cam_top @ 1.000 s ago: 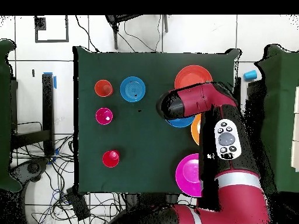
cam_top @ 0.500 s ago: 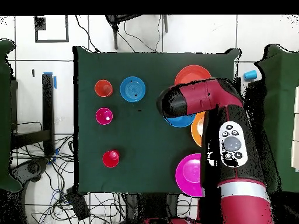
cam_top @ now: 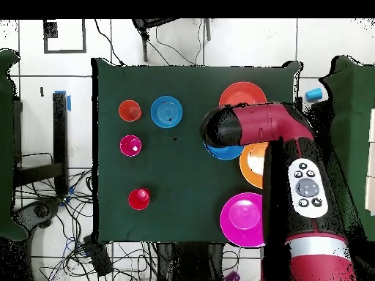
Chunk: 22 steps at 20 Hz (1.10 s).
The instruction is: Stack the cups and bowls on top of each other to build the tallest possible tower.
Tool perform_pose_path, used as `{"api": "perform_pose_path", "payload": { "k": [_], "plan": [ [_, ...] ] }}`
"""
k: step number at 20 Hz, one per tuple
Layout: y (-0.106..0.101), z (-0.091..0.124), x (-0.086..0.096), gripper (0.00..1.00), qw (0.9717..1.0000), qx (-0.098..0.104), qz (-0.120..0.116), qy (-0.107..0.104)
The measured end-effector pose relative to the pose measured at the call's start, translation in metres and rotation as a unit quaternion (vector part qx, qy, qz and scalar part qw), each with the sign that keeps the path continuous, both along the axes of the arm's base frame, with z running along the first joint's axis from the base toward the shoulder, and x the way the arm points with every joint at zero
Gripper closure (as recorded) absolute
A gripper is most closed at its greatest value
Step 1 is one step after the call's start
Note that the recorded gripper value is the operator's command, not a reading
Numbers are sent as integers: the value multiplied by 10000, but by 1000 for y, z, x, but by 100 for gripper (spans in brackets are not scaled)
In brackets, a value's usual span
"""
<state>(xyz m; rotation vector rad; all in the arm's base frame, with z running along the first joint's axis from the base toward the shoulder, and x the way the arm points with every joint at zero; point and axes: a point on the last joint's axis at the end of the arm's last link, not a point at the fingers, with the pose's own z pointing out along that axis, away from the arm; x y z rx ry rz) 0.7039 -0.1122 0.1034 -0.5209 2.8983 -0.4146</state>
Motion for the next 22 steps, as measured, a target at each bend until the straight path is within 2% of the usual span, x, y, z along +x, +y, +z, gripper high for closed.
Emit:
{"api": "perform_pose_path", "payload": {
  "k": [3, 7, 14, 22],
  "plan": [
    [2, 5, -5, 0, 9997, 195, -156, 57],
    [8, 9, -8, 0, 9994, 282, -182, 103],
    [28, 18, -9, 0, 9969, 729, -276, 136],
    [39, 16, -15, 0, 9945, 991, -267, 193]
  ]
}}
